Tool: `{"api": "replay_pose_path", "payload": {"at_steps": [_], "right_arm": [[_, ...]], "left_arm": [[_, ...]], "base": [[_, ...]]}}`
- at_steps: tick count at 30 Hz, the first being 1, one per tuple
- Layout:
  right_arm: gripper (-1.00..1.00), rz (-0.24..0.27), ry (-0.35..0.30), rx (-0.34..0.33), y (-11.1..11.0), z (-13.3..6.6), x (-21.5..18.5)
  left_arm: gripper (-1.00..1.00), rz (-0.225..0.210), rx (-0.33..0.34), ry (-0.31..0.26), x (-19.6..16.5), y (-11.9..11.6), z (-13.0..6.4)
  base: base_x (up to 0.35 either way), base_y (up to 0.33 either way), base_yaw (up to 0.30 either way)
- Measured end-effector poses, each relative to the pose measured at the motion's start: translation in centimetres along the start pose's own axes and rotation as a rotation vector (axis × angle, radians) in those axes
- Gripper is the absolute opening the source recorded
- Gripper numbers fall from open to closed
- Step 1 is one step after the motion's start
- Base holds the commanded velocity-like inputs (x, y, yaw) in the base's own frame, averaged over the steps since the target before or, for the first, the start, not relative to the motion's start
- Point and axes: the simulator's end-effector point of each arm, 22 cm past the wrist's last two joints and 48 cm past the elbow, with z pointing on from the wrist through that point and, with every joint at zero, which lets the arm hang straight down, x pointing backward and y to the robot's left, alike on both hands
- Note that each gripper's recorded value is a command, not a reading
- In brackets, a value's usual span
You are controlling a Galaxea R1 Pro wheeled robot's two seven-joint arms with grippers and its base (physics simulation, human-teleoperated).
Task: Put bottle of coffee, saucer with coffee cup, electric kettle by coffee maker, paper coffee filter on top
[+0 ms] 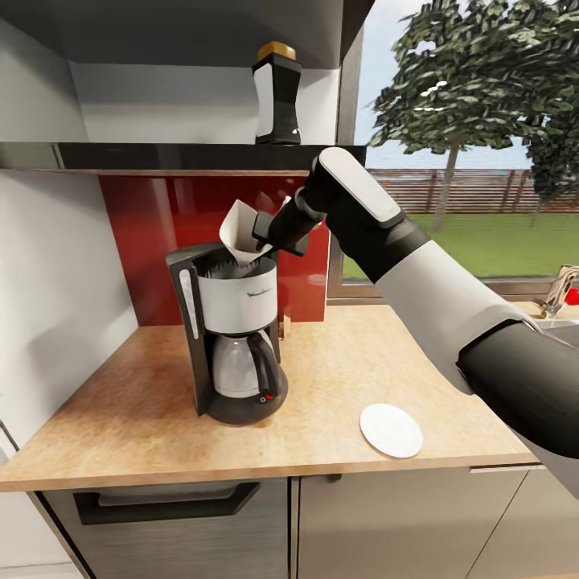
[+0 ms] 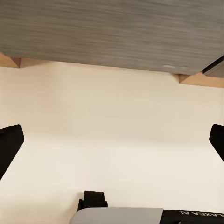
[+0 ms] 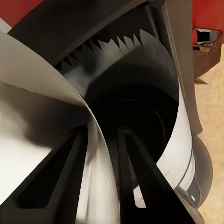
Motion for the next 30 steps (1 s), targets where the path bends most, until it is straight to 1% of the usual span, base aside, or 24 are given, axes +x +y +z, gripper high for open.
{"api": "replay_pose_path", "payload": {"at_steps": [12, 20, 30], "right_arm": [[-1.00, -0.002, 0.001, 0.001, 0.0, 0.0, 0.1], [-1.00, 0.017, 0.017, 0.022, -0.9, 0.7, 0.3], [-1.00, 0.020, 0.021, 0.026, -1.0, 0.8, 0.4]], "left_arm": [[1.00, 0.000, 0.000, 0.000, 0.0, 0.0, 0.0], [1.00, 0.000, 0.000, -0.001, -0.1, 0.0, 0.0], [1.00, 0.000, 0.000, -0.001, -0.1, 0.0, 0.0]], "base": [[0.000, 0.033, 0.000], [0.000, 0.000, 0.000], [0.000, 0.000, 0.000]]}}
